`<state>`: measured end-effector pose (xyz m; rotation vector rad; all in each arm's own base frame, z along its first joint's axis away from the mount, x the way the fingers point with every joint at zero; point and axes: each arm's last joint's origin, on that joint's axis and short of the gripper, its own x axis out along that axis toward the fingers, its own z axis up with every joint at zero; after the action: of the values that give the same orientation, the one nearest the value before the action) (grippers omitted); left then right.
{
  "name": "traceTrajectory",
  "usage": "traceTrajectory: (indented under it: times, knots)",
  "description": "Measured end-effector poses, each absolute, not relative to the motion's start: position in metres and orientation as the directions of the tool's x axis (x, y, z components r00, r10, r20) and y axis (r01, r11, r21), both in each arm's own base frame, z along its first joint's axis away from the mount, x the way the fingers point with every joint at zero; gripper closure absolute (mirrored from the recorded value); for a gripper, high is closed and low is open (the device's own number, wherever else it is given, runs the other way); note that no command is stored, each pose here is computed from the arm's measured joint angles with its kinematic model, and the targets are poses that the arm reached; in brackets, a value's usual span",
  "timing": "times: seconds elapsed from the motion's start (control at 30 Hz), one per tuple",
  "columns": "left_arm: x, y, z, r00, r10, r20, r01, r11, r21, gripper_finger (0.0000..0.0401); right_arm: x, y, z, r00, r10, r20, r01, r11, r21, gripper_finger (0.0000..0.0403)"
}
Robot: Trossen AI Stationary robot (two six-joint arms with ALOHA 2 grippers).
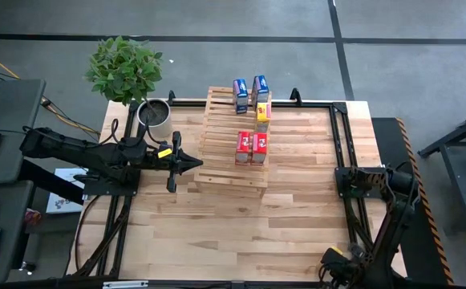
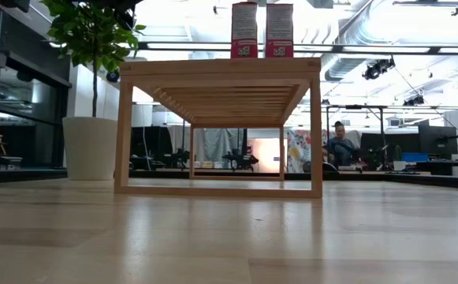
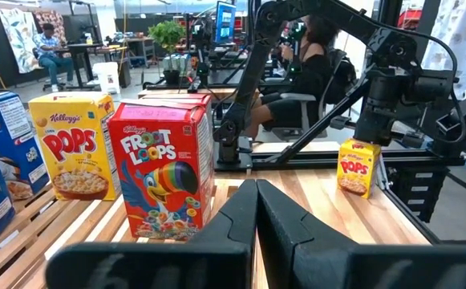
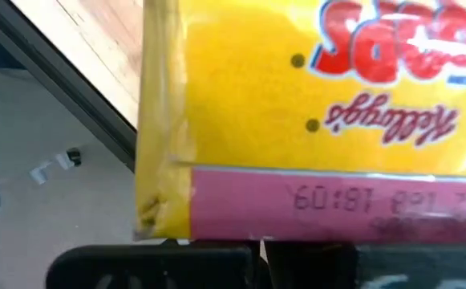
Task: Stack cereal on shelf
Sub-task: Put the yellow cereal box on the shelf aligned with the other yellow cereal box
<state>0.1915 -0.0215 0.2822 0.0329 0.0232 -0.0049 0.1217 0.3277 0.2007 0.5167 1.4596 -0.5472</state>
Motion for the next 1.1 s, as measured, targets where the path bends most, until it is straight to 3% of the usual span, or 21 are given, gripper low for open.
traceTrajectory:
  times: [0.3, 0.43, 0.53, 0.7, 0.8, 0.97, 1.1]
  knots:
    - [0.191, -0.022, 0.282, 1.0, -0.005, -0.023, 0.006, 0.999, 0.033, 0.0401, 0.112, 0.332, 0.201, -0.076, 0.021, -0.997, 0.617, 0.787, -0.031, 0.0402]
    - [0.191, -0.022, 0.282, 1.0, -0.005, -0.023, 0.006, 0.999, 0.033, 0.0401, 0.11, 0.335, 0.203, -0.043, 0.025, -0.999, 0.61, 0.792, -0.006, 0.0403]
    - [0.192, -0.022, 0.282, 1.0, -0.005, -0.024, 0.006, 0.999, 0.033, 0.0401, 0.111, 0.34, 0.214, -0.002, 0.053, -0.999, 0.608, 0.793, 0.041, 0.0403]
    - [0.192, -0.022, 0.282, 1.0, -0.005, -0.024, 0.006, 0.999, 0.033, 0.0401, 0.111, 0.347, 0.244, -0.07, 0.111, -0.991, 0.613, 0.789, 0.045, 0.0403]
    - [0.192, -0.022, 0.282, 1.0, -0.005, -0.024, 0.006, 0.999, 0.033, 0.0401, 0.112, 0.344, 0.266, -0.072, 0.084, -0.994, 0.616, 0.788, 0.022, 0.0403]
    - [0.192, -0.022, 0.282, 1.0, -0.005, -0.024, 0.006, 0.999, 0.033, 0.0401, 0.115, 0.329, 0.303, 0.071, -0.066, -0.995, 0.644, 0.765, -0.005, 0.0403]
    - [0.192, -0.022, 0.282, 1.0, -0.005, -0.025, 0.006, 0.999, 0.033, 0.0401, 0.127, 0.323, 0.306, 0.082, -0.079, -0.993, 0.627, 0.779, -0.01, 0.0403]
